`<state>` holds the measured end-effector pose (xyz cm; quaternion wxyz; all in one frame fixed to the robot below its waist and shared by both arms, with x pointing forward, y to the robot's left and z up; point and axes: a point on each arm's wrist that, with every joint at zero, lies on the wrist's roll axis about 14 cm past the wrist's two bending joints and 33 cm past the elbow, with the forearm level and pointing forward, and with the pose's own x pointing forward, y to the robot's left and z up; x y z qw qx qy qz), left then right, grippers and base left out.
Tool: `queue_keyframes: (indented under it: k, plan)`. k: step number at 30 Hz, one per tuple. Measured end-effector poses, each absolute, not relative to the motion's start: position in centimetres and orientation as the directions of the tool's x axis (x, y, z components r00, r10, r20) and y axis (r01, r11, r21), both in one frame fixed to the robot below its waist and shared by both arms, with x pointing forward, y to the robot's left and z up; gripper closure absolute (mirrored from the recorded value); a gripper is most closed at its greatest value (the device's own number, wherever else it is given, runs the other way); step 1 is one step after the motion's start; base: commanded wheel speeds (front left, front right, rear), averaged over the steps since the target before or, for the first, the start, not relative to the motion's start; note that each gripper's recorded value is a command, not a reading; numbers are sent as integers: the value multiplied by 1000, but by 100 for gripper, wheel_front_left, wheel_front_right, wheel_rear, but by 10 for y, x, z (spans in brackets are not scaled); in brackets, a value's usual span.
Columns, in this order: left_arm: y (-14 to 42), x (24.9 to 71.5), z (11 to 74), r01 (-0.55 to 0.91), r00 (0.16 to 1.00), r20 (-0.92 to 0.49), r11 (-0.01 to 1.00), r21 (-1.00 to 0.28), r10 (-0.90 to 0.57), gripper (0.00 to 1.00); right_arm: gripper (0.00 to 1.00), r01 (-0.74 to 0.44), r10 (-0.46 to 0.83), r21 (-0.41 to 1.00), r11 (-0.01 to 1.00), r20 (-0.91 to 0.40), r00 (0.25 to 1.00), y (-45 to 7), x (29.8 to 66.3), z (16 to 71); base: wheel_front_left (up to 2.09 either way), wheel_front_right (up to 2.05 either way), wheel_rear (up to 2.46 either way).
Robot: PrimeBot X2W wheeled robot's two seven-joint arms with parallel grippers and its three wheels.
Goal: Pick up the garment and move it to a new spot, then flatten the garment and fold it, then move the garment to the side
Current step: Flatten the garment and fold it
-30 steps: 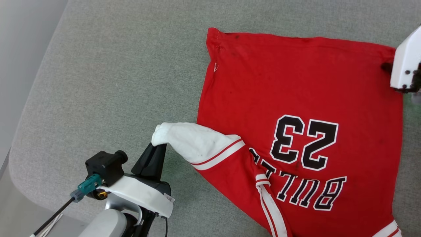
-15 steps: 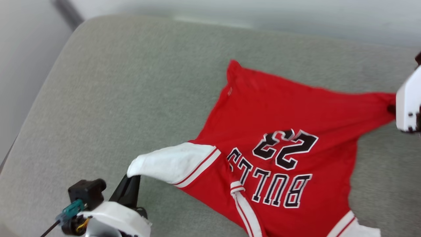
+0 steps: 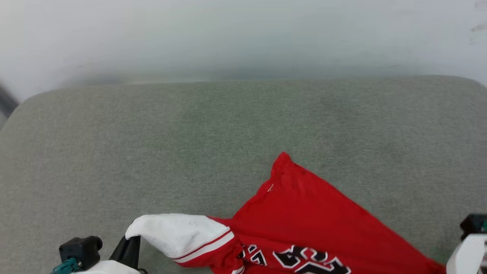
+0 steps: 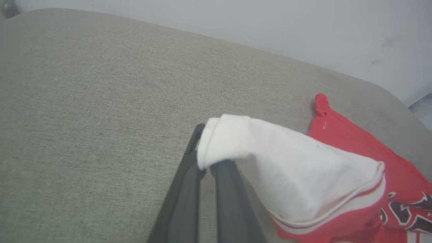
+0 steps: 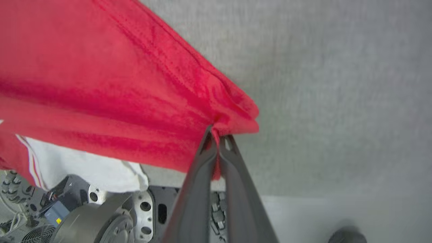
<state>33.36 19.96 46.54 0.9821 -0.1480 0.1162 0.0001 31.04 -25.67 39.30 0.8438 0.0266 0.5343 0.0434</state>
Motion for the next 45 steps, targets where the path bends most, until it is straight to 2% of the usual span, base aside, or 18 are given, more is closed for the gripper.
queue_keyframes:
  k: [3,6,7,8,9,16,19,20,24,27,31,34,39,40,45]
  plan:
    - [190,337,467,-1,971,-229,957,-292,-68,100,100,31,107,128,991,-920,378,-252,256,378,0,0,0]
    - [184,342,471,23,971,-222,957,-288,-90,100,100,107,144,192,976,-926,349,-237,217,367,0,0,0]
    - [183,343,472,30,970,-222,958,-286,-97,100,90,133,156,215,968,-922,354,-232,210,365,0,0,0]
    - [182,343,471,33,969,-226,958,-284,-101,100,29,158,161,232,960,-916,369,-229,206,364,0,0,0]
    - [182,344,471,35,968,-229,958,-284,-103,100,0,170,162,244,955,-907,390,-226,206,365,0,0,0]
    - [179,343,469,44,963,-245,959,-281,-116,100,0,198,59,275,941,-708,703,-237,252,405,0,0,0]
    - [178,343,471,44,964,-241,957,-286,-116,100,0,202,-12,279,939,-559,829,-248,279,430,0,0,0]
    - [177,344,472,44,964,-237,955,-294,-117,100,0,182,-35,282,942,-456,889,-249,300,449,0,0,0]
    - [175,347,473,51,963,-238,955,-291,-124,100,0,122,6,307,944,-384,923,-234,333,458,0,0,0]
    - [173,353,475,66,963,-233,959,-275,-133,100,0,50,75,296,954,-397,915,-221,361,460,0,0,0]
    - [167,365,481,92,966,-210,958,-270,-152,100,0,-99,217,260,961,-481,849,-190,400,458,0,0,0]
    - [164,374,482,104,966,-200,957,-272,-162,100,0,-204,302,231,951,-567,767,-166,423,453,0,0,0]
    - [166,384,479,101,968,-195,956,-276,-159,100,0,-364,396,208,908,-710,582,-119,441,430,0,0,0]
    - [166,386,477,98,968,-197,956,-277,-156,100,0,-388,402,205,899,-740,540,-112,442,423,0,0,0]
    - [172,389,467,70,968,-211,955,-288,-134,100,0,-463,442,231,856,-792,422,-80,448,399,0,0,0]
